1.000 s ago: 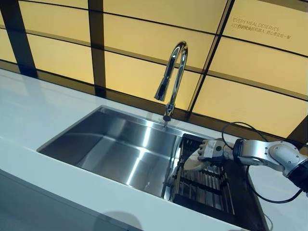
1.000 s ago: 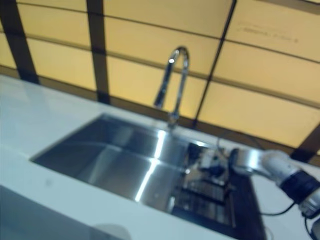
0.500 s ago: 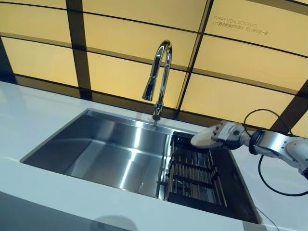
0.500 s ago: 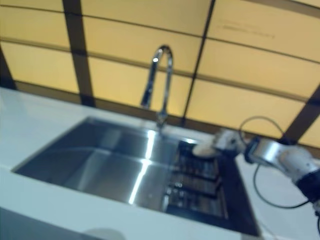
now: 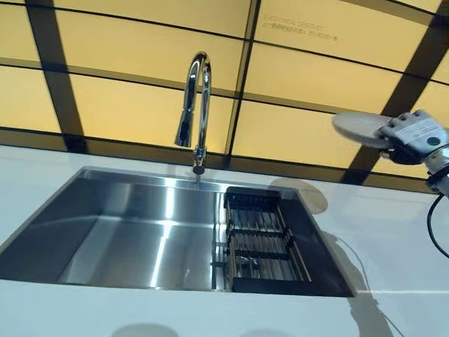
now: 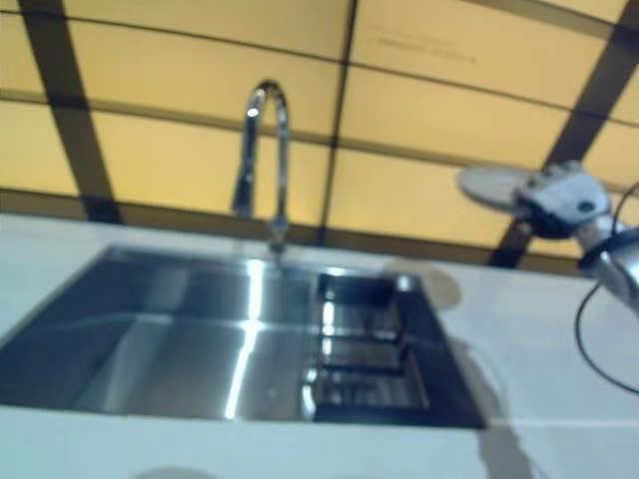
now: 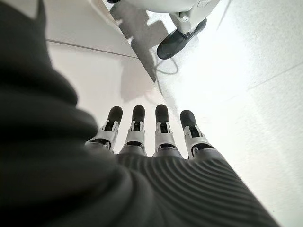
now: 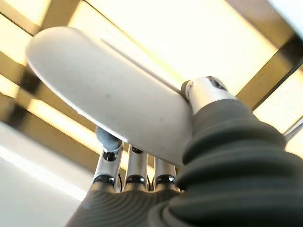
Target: Take plates into dishwasher
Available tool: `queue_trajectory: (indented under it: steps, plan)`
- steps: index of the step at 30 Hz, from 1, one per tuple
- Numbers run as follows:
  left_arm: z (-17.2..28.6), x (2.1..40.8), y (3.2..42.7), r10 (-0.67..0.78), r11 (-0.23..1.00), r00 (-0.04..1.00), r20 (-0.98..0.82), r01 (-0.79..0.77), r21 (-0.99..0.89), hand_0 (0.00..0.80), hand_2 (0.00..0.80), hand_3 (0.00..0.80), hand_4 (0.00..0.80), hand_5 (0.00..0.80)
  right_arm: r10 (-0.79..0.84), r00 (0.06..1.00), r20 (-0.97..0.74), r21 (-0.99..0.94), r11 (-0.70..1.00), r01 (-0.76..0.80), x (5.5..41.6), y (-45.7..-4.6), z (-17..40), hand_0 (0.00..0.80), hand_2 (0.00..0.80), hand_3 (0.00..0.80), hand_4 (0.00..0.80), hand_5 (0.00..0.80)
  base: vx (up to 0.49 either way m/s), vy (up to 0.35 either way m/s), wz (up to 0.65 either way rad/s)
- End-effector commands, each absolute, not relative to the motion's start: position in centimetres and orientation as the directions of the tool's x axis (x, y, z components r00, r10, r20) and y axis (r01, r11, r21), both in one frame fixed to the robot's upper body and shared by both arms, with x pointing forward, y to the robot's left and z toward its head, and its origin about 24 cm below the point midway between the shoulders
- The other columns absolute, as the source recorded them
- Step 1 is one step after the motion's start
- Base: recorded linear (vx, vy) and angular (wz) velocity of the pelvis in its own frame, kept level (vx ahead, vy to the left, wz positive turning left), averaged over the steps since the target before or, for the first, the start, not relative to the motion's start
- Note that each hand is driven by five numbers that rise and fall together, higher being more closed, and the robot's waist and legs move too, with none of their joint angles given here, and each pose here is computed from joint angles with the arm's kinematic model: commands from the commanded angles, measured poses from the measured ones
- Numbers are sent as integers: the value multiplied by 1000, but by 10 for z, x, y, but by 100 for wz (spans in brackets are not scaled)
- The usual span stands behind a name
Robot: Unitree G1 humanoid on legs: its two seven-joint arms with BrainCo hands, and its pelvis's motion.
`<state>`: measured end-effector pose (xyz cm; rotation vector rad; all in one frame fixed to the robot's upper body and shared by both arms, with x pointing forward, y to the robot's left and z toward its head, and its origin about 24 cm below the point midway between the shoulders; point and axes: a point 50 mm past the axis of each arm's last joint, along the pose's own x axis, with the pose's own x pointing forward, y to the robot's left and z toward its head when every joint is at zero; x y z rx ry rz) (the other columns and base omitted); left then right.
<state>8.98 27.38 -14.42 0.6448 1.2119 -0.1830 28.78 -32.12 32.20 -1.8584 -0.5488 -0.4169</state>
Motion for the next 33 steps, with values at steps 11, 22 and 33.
queue_trajectory:
  steps: [11,22,33]
  plan:
    - [-144,83,285,213,772,332,-919,519,366,0,0,0,0,0,44,655,754,-656,34,754,253,-326,365,800,800,800,800,800,-43,-19,-49]
    - [-136,107,292,251,800,369,-895,441,406,0,0,0,0,0,75,732,677,-734,140,664,271,-314,336,800,800,800,800,800,-189,-233,-85]
    - [-144,121,257,153,858,452,-879,381,345,0,0,0,0,0,54,801,596,-783,260,565,276,-311,316,800,800,800,800,800,-200,-421,-84]
